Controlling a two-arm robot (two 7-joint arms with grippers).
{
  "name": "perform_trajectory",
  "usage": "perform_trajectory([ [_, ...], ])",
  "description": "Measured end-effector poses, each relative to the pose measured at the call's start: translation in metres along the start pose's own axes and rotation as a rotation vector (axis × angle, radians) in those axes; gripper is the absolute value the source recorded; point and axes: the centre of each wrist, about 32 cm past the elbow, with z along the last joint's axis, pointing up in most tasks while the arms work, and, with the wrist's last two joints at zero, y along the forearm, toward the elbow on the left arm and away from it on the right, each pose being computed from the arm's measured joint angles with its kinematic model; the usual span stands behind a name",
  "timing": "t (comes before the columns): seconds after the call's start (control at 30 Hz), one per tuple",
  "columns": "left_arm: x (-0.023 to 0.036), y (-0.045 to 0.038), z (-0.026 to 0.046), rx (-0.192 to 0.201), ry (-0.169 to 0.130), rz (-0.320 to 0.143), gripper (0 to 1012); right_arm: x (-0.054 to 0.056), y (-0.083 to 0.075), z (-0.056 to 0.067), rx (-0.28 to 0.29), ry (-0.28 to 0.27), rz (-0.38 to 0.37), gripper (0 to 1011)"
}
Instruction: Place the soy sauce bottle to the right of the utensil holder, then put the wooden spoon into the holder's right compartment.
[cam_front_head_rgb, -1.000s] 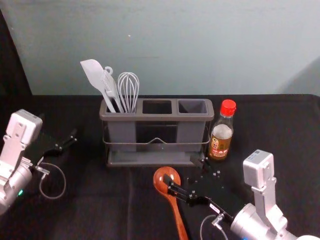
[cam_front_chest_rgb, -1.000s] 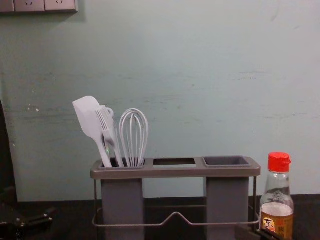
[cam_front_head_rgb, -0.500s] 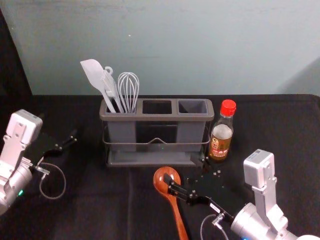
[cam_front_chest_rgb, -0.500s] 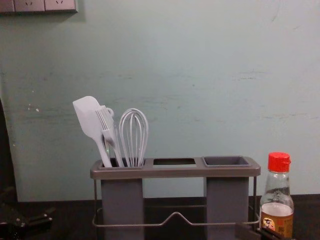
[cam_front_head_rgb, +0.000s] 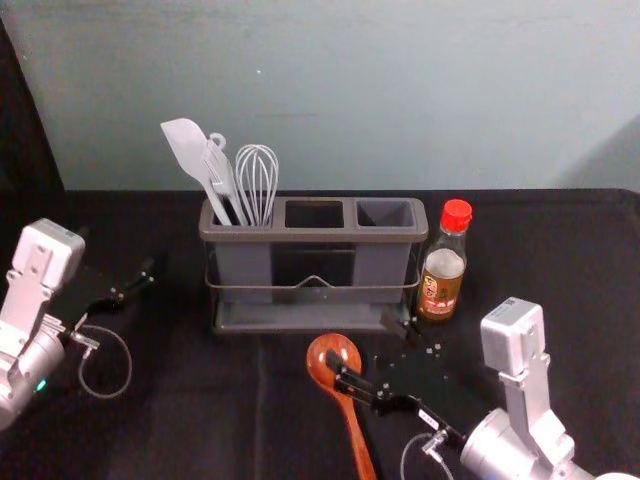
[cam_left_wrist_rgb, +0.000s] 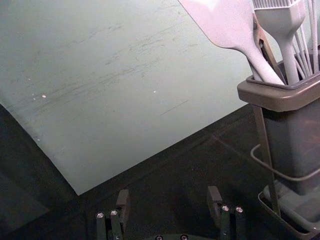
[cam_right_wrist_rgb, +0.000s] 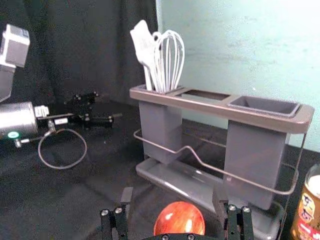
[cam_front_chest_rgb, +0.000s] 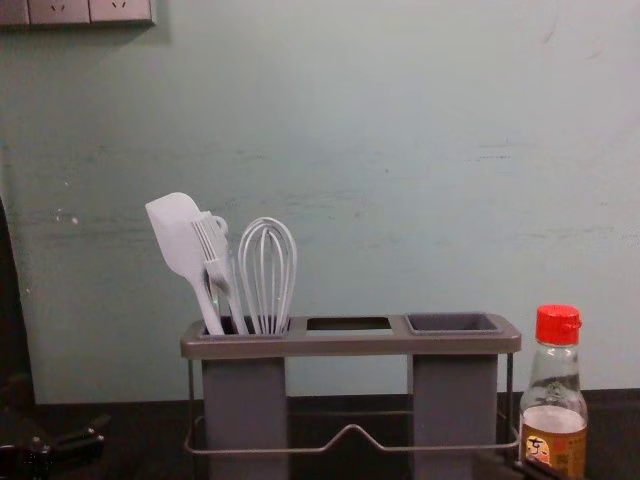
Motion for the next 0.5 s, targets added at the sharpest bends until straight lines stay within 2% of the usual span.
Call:
perform_trajectory([
  [0.13,0.0,0.0,0.0,0.0,0.0,0.0,1012,-0.006,-0.002,0.004,-0.026,-0.008,-0.012,1003],
  [0.27,0.0,0.0,0.0,0.0,0.0,0.0,1011,-0.015,-0.004,0.012,-0.074,-0.023,-0.028,1002],
  [0.37,0.0,0.0,0.0,0.0,0.0,0.0,1011,-0.021,-0.006,0.021,-0.12,-0.028,-0.043,1003],
  [0.43,0.0,0.0,0.0,0.0,0.0,0.0,1012,-0.025,-0.007,0.03,-0.167,-0.012,-0.049,1003],
  [0.47,0.0,0.0,0.0,0.0,0.0,0.0,1012,-0.025,-0.008,0.04,-0.217,0.012,-0.046,1003],
  [0.5,0.0,0.0,0.0,0.0,0.0,0.0,1012,-0.025,-0.008,0.04,-0.217,0.012,-0.046,1003],
])
